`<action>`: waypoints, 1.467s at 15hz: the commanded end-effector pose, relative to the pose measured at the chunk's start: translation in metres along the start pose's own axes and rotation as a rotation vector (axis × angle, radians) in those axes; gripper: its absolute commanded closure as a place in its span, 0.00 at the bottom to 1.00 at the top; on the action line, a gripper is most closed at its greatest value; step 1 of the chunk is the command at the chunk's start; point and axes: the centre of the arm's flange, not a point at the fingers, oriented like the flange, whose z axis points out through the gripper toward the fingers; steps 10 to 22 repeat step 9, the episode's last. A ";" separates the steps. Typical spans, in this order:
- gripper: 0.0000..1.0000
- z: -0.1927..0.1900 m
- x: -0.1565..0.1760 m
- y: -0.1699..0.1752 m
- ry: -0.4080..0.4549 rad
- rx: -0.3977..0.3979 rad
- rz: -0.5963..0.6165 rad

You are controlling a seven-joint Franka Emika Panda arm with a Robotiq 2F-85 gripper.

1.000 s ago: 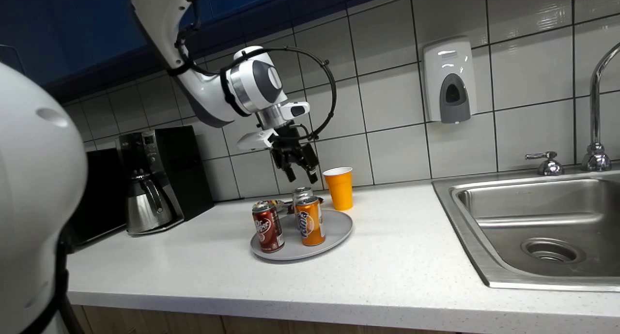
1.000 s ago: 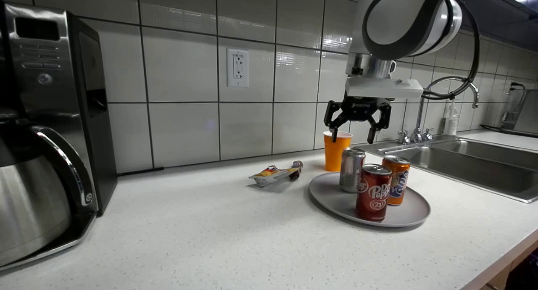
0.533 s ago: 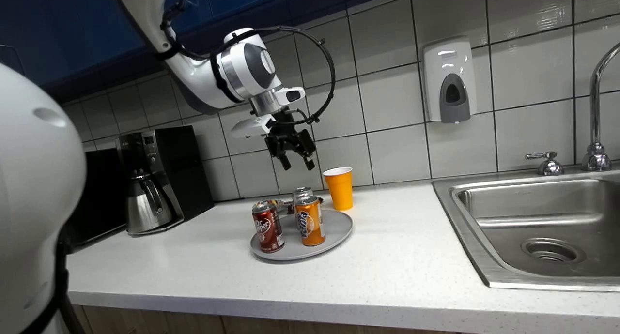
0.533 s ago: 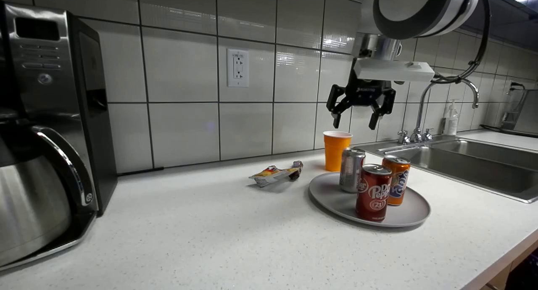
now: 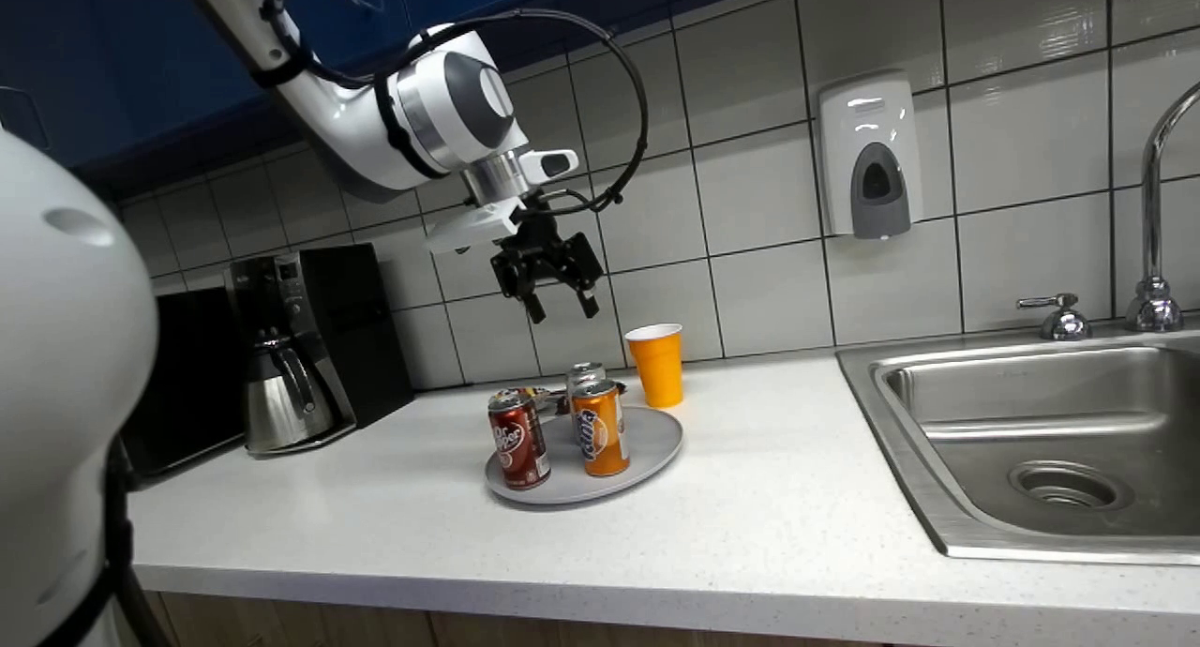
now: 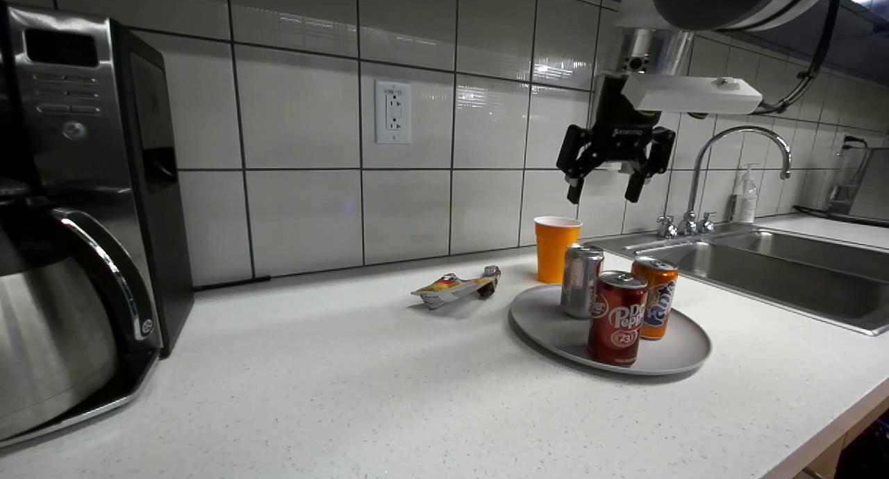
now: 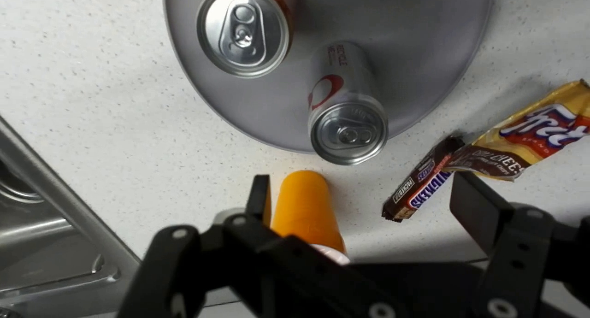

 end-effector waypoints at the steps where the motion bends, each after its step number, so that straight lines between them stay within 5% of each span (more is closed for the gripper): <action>1: 0.00 -0.002 -0.004 0.001 -0.006 -0.003 -0.016; 22: 0.00 0.001 -0.006 0.001 -0.014 -0.005 -0.021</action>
